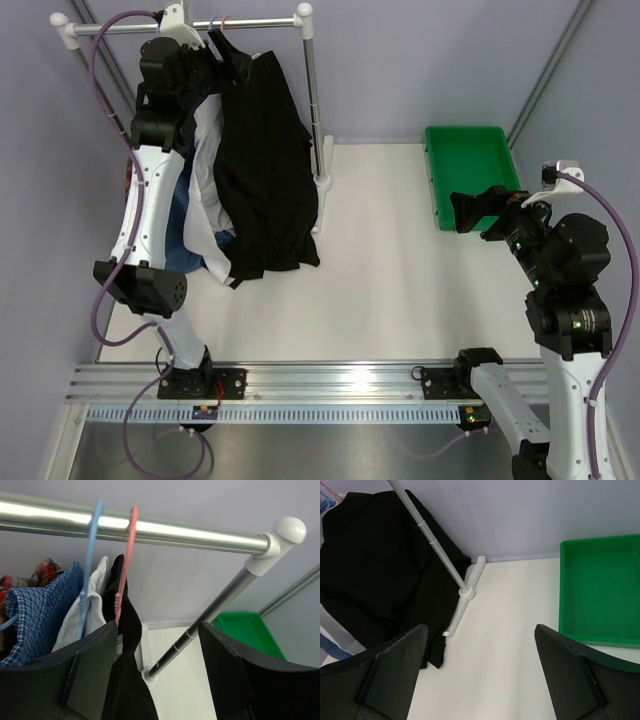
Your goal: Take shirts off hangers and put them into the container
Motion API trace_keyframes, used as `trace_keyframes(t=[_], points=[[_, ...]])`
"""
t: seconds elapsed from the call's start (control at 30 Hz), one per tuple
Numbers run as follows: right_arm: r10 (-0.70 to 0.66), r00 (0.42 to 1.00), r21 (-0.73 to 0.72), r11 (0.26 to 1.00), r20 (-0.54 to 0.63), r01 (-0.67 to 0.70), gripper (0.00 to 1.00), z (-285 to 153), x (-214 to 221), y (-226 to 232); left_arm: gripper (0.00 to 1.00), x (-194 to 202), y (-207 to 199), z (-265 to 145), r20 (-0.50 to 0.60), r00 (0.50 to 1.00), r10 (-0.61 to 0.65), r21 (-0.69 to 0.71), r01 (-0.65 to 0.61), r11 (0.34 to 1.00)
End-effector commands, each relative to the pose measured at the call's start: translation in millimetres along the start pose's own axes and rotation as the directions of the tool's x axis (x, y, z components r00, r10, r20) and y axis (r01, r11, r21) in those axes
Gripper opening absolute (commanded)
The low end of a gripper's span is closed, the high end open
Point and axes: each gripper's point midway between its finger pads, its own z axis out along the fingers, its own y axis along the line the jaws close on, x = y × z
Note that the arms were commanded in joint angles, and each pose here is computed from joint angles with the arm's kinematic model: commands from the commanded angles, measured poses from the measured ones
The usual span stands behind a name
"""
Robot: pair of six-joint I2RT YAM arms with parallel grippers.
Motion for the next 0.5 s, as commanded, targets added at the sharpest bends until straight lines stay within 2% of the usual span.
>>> trace_keyframes(t=[0.0, 0.17, 0.47], points=[[-0.017, 1.0, 0.007, 1.0, -0.02, 0.017, 0.99, -5.8, 7.4, -1.8, 0.71, -8.1, -16.8, -1.4, 0.01, 0.998, -0.056, 0.098, 0.055, 0.994], [-0.017, 1.0, 0.013, 1.0, -0.026, 0.018, 0.99, -7.3, 11.2, -3.5, 0.71, -2.0, -16.7, 2.2, -0.01, 0.998, -0.065, 0.109, 0.066, 0.992], [-0.017, 0.999, 0.011, 1.0, -0.035, 0.018, 0.99, -8.1, 15.0, -3.7, 0.72, 0.6, 10.1, 9.9, 0.021, 1.0, -0.023, -0.011, 0.024, 1.0]])
